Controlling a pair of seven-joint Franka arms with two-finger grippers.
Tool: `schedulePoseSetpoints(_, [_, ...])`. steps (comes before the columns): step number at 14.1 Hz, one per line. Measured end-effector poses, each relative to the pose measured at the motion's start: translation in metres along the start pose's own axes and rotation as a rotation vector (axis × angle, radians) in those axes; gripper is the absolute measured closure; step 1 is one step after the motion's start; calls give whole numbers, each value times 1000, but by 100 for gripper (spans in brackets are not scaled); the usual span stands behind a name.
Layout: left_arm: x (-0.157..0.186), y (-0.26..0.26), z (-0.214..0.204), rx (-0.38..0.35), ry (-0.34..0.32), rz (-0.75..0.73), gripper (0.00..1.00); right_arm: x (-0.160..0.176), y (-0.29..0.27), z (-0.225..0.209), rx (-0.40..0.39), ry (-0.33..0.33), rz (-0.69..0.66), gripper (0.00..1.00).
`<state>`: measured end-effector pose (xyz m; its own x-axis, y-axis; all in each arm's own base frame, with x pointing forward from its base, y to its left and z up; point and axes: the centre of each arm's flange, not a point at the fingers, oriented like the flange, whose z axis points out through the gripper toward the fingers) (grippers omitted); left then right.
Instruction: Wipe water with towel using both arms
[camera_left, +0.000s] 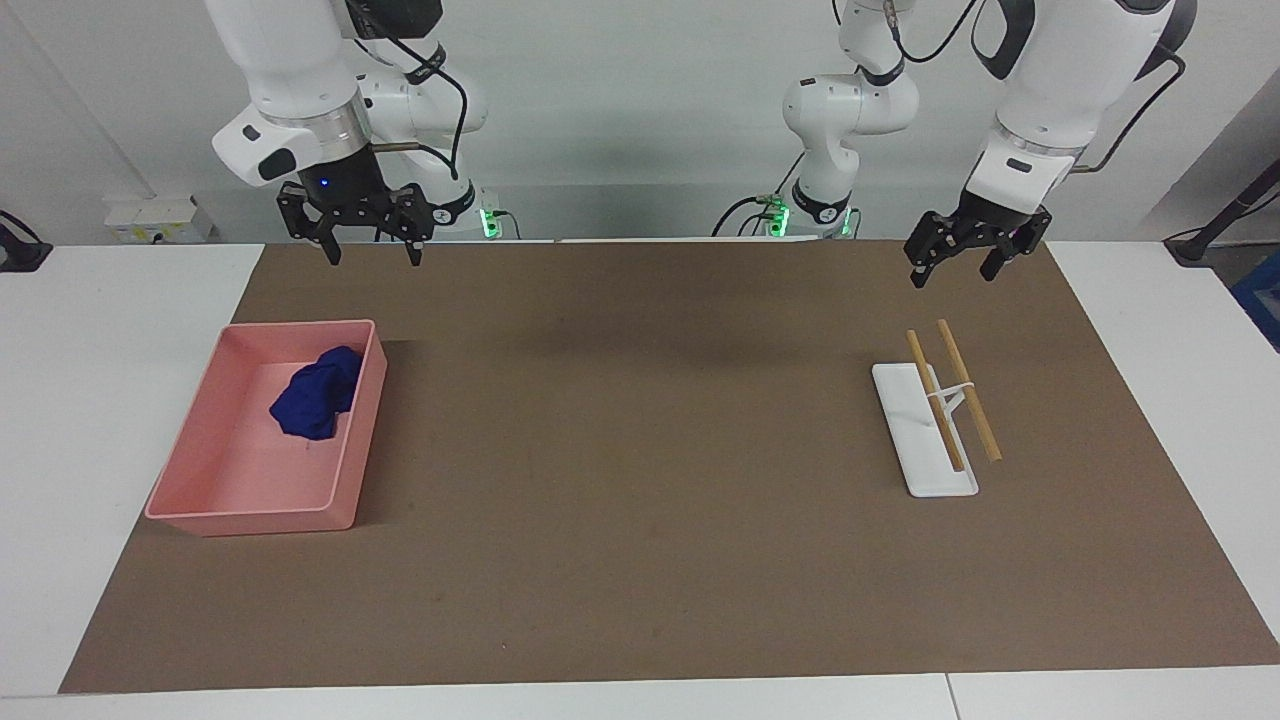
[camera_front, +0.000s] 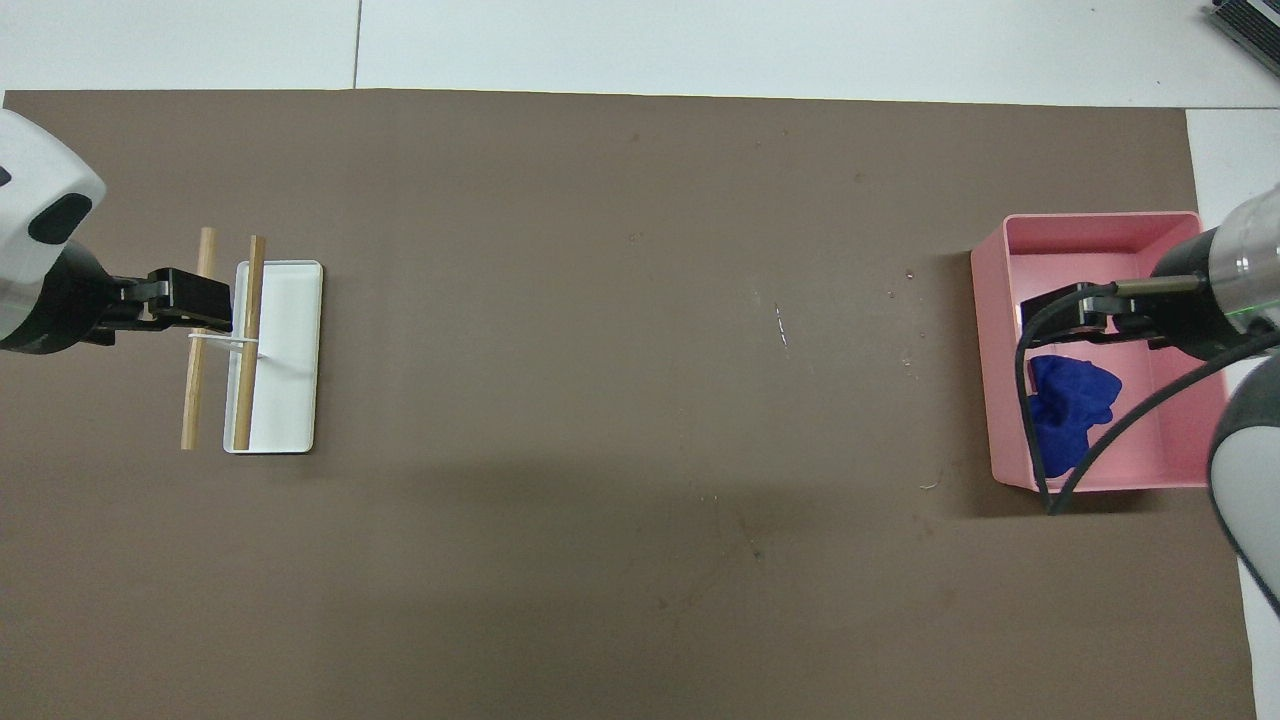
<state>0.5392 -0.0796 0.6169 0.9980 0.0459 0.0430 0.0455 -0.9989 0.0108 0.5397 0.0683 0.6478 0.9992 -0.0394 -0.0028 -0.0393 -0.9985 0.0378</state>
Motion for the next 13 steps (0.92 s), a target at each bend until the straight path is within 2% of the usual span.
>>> schedulePoseSetpoints(3, [0,0,0,0,0,0,0,-6,2,3,-8,-46,3,0])
schedulePoseSetpoints(13, [0,0,0,0,-1,0,0,-11,2,7,-6,-59,3,0])
